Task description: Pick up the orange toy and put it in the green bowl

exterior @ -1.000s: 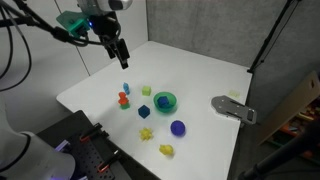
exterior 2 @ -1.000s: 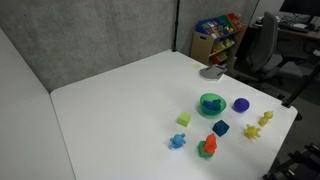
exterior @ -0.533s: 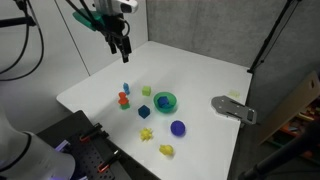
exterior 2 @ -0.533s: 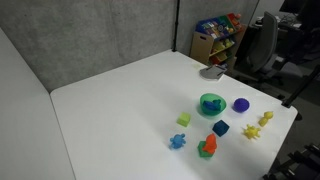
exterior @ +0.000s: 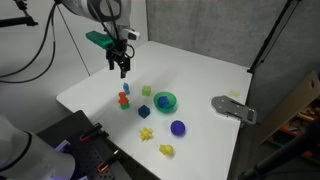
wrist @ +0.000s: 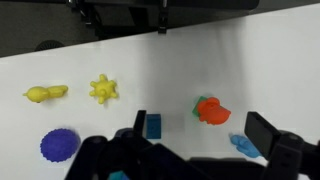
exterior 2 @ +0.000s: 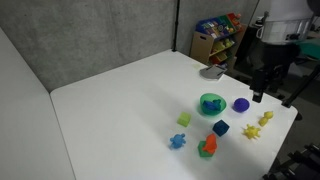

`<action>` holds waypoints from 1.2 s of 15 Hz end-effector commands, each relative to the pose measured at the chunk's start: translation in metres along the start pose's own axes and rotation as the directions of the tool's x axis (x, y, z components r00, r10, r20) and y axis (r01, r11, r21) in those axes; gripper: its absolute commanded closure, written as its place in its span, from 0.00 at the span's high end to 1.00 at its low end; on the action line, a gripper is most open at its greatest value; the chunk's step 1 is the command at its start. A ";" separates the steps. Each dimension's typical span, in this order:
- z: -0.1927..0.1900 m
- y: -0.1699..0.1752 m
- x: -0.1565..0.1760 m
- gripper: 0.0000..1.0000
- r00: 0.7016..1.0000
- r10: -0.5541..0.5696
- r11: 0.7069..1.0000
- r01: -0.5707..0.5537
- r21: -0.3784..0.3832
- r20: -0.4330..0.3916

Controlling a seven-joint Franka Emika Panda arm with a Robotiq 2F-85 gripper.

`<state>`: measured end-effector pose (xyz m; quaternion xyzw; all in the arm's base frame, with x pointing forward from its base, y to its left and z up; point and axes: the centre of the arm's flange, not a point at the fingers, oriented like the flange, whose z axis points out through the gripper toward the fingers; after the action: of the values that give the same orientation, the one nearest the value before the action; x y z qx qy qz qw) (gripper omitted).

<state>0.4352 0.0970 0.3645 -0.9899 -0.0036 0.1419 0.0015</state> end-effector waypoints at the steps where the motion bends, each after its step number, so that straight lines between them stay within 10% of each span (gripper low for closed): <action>1: 0.035 -0.011 0.023 1.00 1.000 0.021 1.000 -0.021 0.020 0.019; 18: 0.121 -0.037 0.057 1.00 0.995 0.086 0.992 -0.081 0.098 -0.044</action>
<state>0.4529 0.1327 0.2398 -0.9905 0.0469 0.1173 0.0538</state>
